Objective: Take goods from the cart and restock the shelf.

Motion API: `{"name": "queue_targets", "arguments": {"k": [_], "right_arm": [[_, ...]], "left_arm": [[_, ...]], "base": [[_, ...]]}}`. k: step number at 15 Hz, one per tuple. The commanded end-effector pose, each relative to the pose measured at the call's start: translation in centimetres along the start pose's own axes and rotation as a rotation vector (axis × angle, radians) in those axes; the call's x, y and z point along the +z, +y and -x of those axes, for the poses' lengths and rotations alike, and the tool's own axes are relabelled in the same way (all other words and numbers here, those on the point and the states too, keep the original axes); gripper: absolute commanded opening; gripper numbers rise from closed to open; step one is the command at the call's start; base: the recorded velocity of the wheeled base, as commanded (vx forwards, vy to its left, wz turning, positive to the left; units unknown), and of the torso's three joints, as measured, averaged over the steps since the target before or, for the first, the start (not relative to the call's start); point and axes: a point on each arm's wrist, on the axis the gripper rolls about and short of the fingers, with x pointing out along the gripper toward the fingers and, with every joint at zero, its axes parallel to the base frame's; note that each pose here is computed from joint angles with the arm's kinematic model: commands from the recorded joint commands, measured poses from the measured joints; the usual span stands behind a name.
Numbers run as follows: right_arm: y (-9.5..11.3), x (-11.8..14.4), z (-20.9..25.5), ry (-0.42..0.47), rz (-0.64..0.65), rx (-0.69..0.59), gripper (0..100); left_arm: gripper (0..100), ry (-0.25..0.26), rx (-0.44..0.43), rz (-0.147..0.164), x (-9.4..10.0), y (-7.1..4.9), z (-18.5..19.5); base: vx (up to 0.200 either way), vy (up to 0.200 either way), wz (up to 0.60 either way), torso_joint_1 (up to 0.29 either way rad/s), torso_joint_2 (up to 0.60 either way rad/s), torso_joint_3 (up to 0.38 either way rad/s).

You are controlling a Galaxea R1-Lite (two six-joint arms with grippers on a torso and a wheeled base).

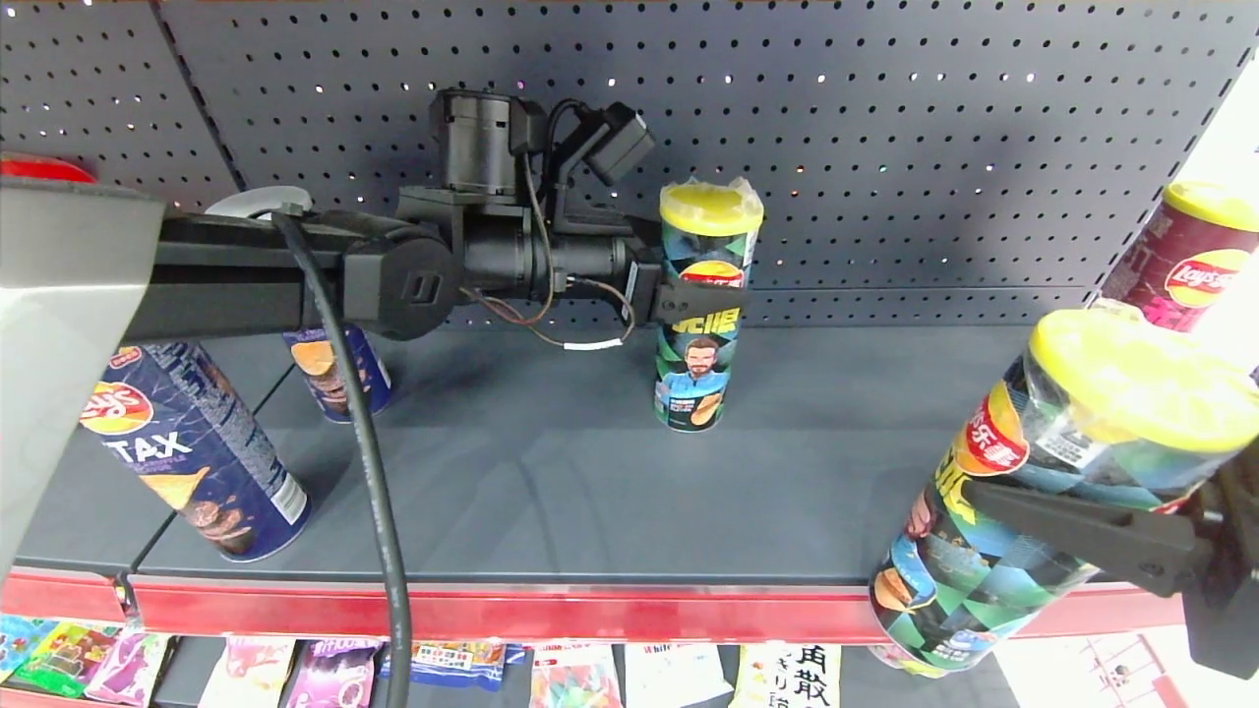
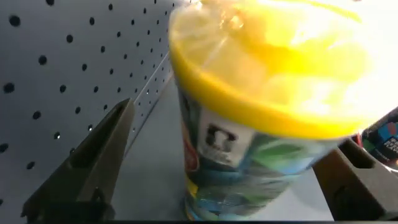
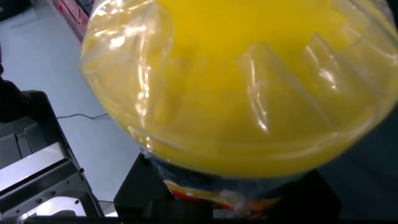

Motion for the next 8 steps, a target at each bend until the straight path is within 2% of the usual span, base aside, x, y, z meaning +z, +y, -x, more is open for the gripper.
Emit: {"name": "queue_targets", "arguments": {"k": [1,4,5,8], "right_arm": [[-0.09,-0.02,0.03,0.0,-0.001,-0.005,0],[-0.14,-0.09,0.01,0.003,-0.003,-0.008,0],[-0.14,-0.09,0.01,0.003,-0.003,-0.008,0],[-0.15,-0.12,-0.03,0.006,-0.004,-0.007,0]], "left_arm": [[100,0.007,-0.008,0.006,-0.56,0.07,-0.66],[100,0.004,-0.012,0.009,-0.52,-0.08,-0.89],[0,0.003,-0.012,0.008,-0.53,-0.05,-0.93],[0,0.001,-0.013,0.017,-0.44,-0.09,-0.96]], "base": [[0.0,0.0,0.0,0.0,0.0,0.0],[0.0,0.0,0.0,0.0,0.0,0.0],[0.0,0.0,0.0,0.0,0.0,0.0],[0.0,0.0,0.0,0.0,0.0,0.0]]}}
